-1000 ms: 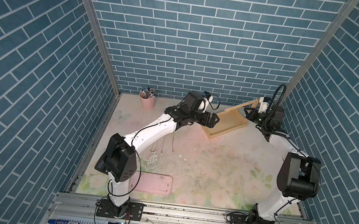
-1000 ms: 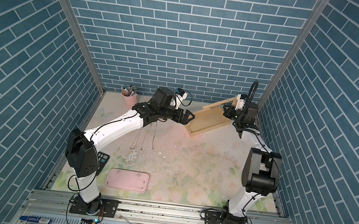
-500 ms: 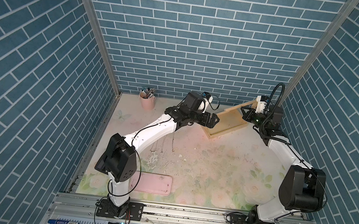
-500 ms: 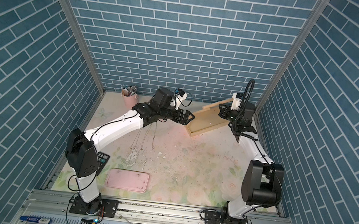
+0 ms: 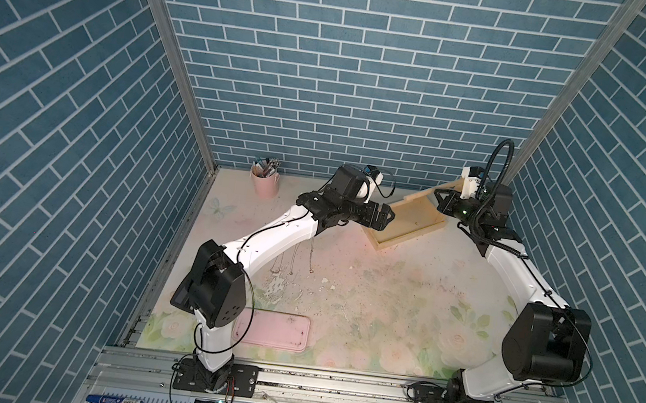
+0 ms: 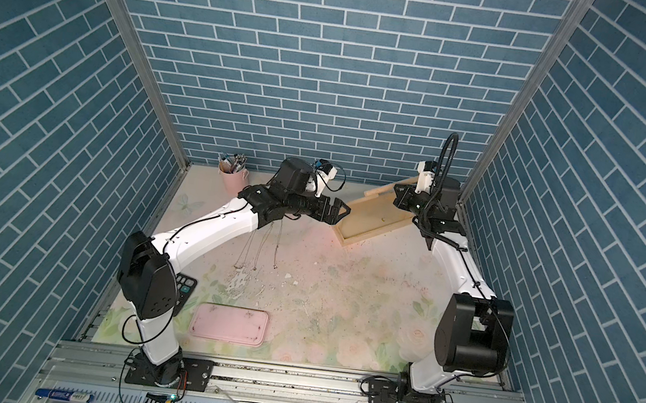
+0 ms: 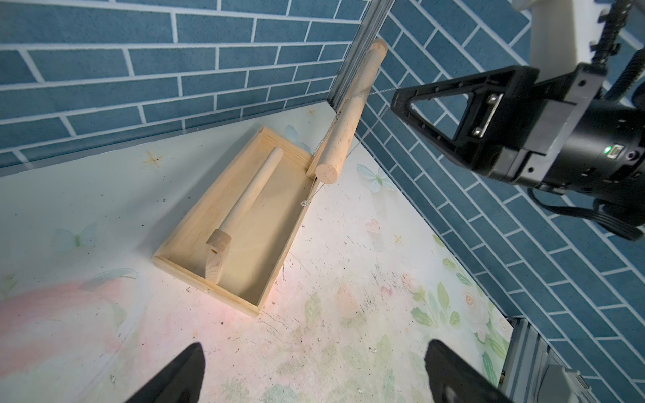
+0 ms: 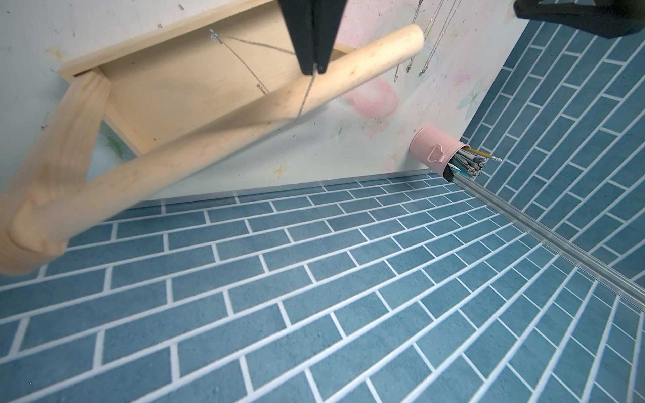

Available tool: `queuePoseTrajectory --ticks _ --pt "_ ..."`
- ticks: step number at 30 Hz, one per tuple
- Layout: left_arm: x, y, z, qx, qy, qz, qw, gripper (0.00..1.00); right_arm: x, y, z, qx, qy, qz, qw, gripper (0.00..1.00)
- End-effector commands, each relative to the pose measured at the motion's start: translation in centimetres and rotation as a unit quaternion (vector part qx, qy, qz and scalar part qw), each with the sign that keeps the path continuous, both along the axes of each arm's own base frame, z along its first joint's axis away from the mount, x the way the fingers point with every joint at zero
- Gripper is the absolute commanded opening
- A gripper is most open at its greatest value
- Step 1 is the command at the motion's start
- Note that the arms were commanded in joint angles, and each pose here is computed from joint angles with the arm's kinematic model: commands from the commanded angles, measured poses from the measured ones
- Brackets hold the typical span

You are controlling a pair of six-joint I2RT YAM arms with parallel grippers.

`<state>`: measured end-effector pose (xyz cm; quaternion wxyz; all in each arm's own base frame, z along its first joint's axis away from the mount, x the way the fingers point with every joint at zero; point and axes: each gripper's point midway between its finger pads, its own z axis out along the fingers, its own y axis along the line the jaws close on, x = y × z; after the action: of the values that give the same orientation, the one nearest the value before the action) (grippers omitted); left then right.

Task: Take the necklace off the jewelry display stand
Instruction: Take off the necklace from the stand.

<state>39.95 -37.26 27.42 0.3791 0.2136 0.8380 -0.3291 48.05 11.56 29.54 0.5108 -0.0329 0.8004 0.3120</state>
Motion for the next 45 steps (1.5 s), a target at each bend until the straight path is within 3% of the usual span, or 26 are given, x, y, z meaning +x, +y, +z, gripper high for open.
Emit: queuePoseTrajectory --ticks 1,17,45 --pt "0.1 0.1 -0.7 0.002 0.006 0.000 1.000 0.99 -0.7 0.6 3.3 -0.015 -0.036 0.012 0.999 0.00" --pt "0.1 0.1 -0.8 0.003 0.008 -0.001 1.000 0.99 -0.6 2.8 7.3 -0.034 -0.058 0.038 0.997 0.00" --pt "-0.1 0.3 -0.5 -0.002 0.006 0.002 1.000 0.99 -3.8 6.6 12.0 -0.053 -0.101 0.076 0.991 0.00"
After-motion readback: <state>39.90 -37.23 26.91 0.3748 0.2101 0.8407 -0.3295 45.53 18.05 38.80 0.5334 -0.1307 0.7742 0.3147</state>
